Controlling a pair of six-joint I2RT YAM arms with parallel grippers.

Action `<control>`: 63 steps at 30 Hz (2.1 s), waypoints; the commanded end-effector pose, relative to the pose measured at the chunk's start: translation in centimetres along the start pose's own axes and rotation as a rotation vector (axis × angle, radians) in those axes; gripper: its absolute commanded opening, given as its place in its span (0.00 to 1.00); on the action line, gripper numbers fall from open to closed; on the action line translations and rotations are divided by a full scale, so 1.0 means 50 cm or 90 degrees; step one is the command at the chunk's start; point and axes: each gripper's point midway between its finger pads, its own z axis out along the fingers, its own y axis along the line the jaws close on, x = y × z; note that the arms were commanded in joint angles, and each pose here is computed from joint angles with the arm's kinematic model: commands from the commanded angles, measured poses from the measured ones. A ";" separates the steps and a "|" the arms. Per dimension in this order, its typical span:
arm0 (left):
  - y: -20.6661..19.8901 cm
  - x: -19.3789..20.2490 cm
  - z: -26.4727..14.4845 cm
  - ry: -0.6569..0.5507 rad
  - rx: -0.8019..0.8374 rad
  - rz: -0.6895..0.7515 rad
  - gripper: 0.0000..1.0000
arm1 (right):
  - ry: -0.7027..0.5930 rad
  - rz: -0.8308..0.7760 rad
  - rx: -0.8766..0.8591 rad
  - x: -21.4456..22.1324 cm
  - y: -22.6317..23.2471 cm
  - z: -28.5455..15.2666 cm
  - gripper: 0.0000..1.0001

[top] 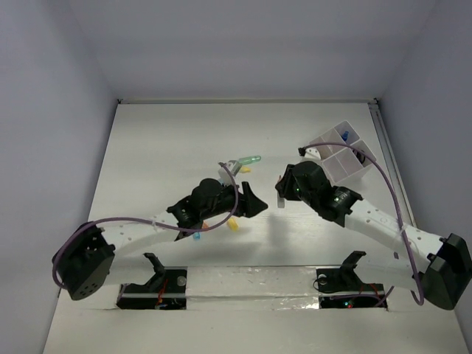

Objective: Sort the stationery into containers
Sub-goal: Pick up the pen from the center of the board, then move the pen cap to the center of the board.

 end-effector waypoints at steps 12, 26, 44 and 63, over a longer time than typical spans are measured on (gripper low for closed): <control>-0.106 -0.085 0.110 -0.099 0.068 0.041 0.56 | -0.045 0.037 -0.121 -0.043 0.074 -0.040 0.13; -0.090 -0.077 0.143 -0.104 0.030 0.064 0.31 | -0.027 0.044 -0.142 -0.024 0.083 -0.044 0.13; -0.025 -0.066 0.080 -0.124 -0.050 0.097 0.00 | -0.046 0.025 -0.095 -0.055 0.045 -0.099 0.63; -0.046 -0.058 -0.025 -0.158 0.019 0.177 0.00 | -0.012 0.124 0.237 -0.066 -0.228 0.092 0.84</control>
